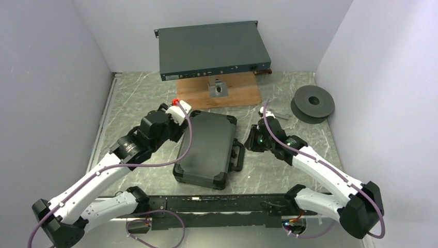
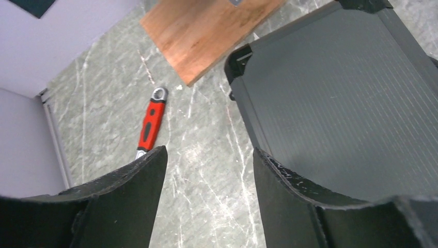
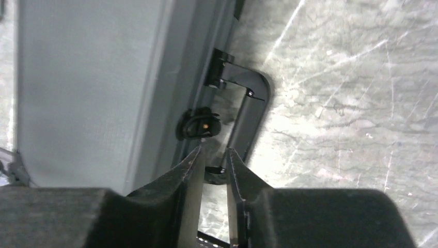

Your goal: Pack up texas hold em set

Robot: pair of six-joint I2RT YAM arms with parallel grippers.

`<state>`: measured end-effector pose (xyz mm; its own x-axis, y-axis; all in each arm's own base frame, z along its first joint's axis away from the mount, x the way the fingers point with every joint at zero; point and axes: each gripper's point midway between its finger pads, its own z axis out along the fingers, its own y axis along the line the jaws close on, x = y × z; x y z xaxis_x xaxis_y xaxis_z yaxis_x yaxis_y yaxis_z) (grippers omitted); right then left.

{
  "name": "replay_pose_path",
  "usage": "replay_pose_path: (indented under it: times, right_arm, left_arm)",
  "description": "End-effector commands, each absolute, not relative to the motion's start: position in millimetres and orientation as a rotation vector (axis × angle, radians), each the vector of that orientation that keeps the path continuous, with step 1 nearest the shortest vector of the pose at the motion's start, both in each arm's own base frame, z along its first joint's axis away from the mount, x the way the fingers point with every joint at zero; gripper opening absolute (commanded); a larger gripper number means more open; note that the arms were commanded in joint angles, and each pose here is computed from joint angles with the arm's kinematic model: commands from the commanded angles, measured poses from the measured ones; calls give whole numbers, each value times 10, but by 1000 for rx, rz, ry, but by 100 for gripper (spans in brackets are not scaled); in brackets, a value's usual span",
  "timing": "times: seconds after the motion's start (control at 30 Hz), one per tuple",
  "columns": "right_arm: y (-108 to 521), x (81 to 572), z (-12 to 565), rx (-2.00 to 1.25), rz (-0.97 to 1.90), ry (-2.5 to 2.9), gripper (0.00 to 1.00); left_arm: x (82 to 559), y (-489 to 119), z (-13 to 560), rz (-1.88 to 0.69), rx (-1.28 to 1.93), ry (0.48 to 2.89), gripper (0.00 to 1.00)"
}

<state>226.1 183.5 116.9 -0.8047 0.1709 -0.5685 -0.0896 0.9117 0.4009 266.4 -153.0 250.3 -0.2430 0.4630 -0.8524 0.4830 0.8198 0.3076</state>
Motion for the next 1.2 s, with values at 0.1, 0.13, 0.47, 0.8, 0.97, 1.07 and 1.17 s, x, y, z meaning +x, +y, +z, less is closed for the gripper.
replay_pose_path:
  times: [0.1,0.13,0.47,0.8,0.97,1.07,1.17]
  right_arm:
    - [1857,2375,1974,-44,617,2222,60]
    - [1859,2375,2056,-53,627,2198,66]
    - [1835,2270,2954,-139,749,1897,96]
    - [1308,2158,3267,116,703,1669,100]
    - [1131,2133,3194,208,681,1620,100]
    - [1042,2114,3142,238,656,1609,100]
    - [1024,2094,3118,231,656,1594,100]
  left_arm:
    - [2653,-1270,2951,-26,494,1702,92]
    - [2627,-1273,2989,-57,482,1675,97]
    - [2481,-1132,3308,-172,357,1506,100]
    - [2381,-848,3465,-125,229,1416,100]
    - [2379,-787,3461,-91,221,1419,100]
    - [2395,-782,3439,-75,228,1421,100]
    - [2413,-793,3409,-63,243,1435,99]
